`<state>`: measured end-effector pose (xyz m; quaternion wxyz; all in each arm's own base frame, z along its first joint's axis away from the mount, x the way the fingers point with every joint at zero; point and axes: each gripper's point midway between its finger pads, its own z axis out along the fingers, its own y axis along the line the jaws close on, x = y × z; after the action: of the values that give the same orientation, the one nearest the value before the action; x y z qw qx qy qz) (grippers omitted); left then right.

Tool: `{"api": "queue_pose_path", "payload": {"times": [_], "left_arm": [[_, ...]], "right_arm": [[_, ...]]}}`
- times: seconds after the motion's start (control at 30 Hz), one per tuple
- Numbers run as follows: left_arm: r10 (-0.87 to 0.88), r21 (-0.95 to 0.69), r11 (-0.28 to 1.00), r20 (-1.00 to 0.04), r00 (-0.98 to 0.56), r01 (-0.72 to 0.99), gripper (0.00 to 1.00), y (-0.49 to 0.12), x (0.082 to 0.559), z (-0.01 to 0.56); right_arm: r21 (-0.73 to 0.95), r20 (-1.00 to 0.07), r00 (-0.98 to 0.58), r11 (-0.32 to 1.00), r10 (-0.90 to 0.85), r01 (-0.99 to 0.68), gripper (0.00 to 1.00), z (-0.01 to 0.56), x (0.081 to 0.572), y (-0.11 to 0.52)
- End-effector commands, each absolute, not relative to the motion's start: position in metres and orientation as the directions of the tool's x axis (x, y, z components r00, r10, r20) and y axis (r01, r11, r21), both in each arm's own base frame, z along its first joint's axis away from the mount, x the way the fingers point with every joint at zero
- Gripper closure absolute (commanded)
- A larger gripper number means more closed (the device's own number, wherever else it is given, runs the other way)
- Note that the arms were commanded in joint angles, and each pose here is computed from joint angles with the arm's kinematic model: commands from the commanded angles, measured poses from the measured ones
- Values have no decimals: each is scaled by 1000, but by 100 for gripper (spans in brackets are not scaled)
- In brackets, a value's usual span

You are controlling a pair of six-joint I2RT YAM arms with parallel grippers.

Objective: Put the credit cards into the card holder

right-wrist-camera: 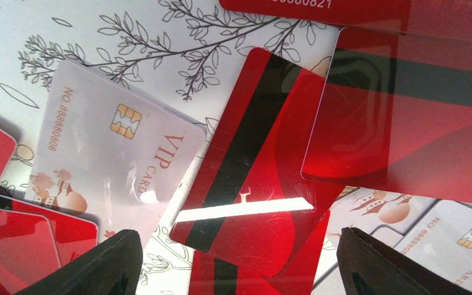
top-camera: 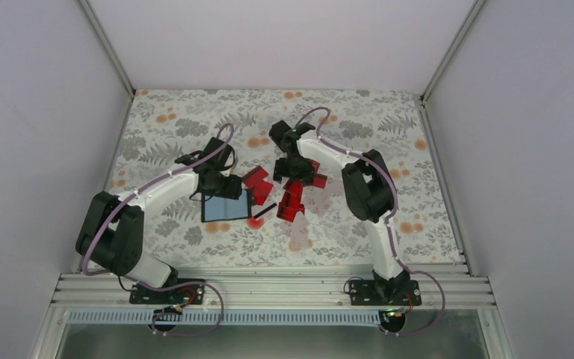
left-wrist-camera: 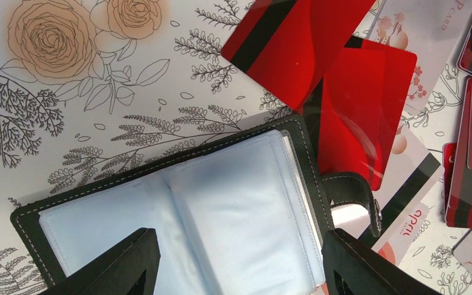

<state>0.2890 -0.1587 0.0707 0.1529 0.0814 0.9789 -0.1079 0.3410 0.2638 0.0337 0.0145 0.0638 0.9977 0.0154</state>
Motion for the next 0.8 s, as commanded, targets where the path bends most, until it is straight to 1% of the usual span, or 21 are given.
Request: {"api": "queue_pose_path", "payload": {"times": [0.0, 0.13, 0.27, 0.47, 0.63, 0.77], "left_arm": [[119, -208, 958, -342, -932, 199, 33, -163, 293, 85], [126, -199, 959, -335, -934, 201, 33, -161, 290, 83], [128, -199, 959, -331, -935, 202, 33, -160, 286, 82], [126, -198, 960, -323, -938, 198, 33, -159, 285, 79], [126, -197, 960, -322, -938, 196, 33, -160, 287, 79], [126, -197, 961, -318, -940, 195, 33, -160, 288, 78]], "right_arm": [[40, -32, -988, 988, 152, 151, 19, 33, 345, 272], [3, -3, -984, 984, 178, 178, 16, 19, 339, 266], [-31, 8, -979, 979, 202, 201, 16, 10, 335, 260], [-142, 11, -974, 964, 227, 223, 29, 3, 325, 236], [-119, -4, -979, 972, 205, 204, 41, 4, 322, 228], [-107, -21, -985, 980, 169, 170, 44, 4, 320, 222]]}}
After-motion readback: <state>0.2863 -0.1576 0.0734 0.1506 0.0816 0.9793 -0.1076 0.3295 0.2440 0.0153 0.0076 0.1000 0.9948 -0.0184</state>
